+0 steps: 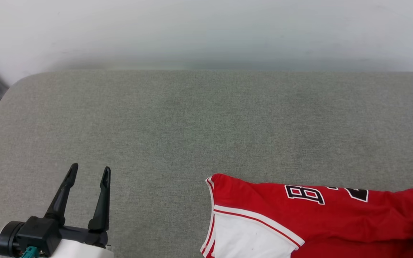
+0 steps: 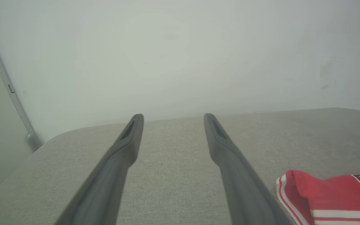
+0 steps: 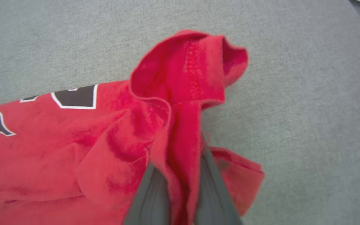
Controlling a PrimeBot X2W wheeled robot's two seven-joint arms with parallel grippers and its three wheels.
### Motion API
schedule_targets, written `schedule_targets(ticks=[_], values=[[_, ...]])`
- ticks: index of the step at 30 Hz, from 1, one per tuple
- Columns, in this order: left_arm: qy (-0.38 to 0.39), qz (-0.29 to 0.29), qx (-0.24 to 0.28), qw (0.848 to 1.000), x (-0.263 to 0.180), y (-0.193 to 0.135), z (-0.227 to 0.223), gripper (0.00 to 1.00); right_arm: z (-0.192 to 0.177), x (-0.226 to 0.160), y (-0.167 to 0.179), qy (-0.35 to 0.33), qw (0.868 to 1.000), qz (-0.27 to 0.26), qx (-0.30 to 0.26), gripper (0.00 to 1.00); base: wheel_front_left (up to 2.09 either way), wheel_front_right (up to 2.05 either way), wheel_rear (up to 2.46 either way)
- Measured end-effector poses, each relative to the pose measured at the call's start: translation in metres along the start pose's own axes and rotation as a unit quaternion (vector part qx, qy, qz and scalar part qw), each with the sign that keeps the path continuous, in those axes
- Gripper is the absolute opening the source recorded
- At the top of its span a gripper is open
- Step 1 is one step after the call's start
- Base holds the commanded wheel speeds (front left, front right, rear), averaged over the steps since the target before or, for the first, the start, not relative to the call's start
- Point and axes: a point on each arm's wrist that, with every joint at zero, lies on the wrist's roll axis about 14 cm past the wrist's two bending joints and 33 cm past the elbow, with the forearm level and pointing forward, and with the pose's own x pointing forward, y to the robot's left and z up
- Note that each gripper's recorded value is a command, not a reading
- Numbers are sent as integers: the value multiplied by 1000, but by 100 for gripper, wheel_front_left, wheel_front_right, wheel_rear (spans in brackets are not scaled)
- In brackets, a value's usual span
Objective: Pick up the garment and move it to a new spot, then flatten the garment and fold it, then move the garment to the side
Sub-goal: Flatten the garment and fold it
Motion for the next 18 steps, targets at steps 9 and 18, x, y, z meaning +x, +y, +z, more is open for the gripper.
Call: schedule_targets(ticks=[9, 18], values=[[-6, -6, -6, 1000, -8, -6, 5, 100, -2, -28, 68, -5, 995, 102, -15, 0, 0, 0, 0], [-6, 1, -7, 1000, -11, -3, 5, 100, -20, -58, 168, 31, 969, 245, -8, 0, 0, 0, 0]])
